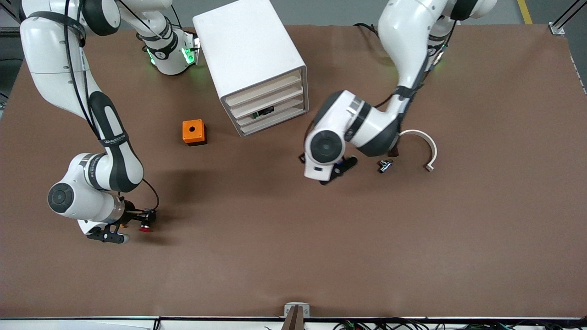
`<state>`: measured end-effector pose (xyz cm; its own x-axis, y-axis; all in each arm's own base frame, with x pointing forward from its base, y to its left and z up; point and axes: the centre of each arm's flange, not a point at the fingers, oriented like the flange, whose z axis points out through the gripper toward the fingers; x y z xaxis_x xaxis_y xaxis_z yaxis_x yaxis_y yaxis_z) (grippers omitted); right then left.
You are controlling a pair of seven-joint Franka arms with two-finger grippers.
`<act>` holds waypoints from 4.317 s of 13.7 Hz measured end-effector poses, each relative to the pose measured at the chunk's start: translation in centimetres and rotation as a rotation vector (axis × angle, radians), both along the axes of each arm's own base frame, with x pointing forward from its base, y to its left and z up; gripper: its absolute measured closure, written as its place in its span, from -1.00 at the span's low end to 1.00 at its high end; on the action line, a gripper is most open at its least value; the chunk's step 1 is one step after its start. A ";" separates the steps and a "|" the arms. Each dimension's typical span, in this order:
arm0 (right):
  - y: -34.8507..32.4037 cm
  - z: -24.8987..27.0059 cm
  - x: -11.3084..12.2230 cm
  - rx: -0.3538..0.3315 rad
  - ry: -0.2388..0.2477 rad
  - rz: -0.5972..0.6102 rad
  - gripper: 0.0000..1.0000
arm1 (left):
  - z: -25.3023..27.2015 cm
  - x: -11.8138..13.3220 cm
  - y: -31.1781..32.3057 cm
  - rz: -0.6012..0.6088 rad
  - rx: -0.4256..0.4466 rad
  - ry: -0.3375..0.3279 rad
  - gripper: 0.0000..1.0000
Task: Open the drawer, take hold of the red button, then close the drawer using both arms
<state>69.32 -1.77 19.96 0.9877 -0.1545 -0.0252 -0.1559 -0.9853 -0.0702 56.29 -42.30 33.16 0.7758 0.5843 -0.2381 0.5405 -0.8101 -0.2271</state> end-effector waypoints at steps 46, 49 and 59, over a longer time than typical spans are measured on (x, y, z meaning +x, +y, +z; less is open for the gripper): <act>2.1 43.1 -14.5 -0.083 -0.049 0.098 -1.00 | 31.4 -3.9 36.9 -0.494 -0.125 -0.243 -1.00; 2.0 43.2 -14.4 -0.099 -0.058 0.099 -1.00 | 30.7 -5.4 36.8 -0.498 -0.115 -0.272 -1.00; 1.5 43.0 -14.3 -0.079 -0.062 0.086 -1.00 | 30.5 -5.0 36.8 -0.583 -0.129 -0.276 -1.00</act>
<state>55.05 -0.22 62.91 0.9966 -0.0684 0.0451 -0.0685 -0.9977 0.0012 51.31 -5.52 63.68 0.9992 0.0301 -0.0250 0.0295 -0.9993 -0.0247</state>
